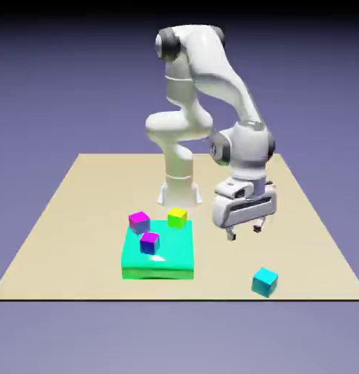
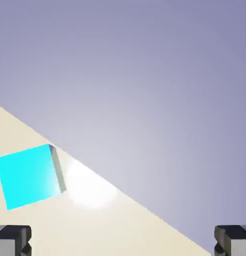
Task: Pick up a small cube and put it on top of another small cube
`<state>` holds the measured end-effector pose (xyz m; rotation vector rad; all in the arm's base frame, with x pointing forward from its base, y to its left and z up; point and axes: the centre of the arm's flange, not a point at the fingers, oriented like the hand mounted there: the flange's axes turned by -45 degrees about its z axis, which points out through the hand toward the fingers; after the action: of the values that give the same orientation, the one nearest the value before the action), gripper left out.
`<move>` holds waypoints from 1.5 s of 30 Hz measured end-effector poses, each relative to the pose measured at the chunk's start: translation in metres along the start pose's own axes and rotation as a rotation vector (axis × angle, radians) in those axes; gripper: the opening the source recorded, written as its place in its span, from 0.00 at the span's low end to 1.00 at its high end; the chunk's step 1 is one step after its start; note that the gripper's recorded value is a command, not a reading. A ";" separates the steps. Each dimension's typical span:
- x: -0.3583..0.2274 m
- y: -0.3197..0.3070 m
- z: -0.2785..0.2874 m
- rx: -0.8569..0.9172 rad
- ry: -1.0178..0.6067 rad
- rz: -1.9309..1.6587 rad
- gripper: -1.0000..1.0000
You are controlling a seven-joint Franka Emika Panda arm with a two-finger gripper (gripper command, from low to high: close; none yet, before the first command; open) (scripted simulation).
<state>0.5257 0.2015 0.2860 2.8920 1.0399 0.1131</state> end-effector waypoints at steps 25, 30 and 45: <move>-0.048 0.057 0.036 0.057 -0.250 0.246 0.00; -0.139 0.125 0.002 0.064 -0.264 0.617 0.00; -0.365 0.156 -0.039 0.175 -0.248 1.491 0.00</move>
<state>0.3408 -0.1498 0.3213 2.9483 -1.2583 -0.2687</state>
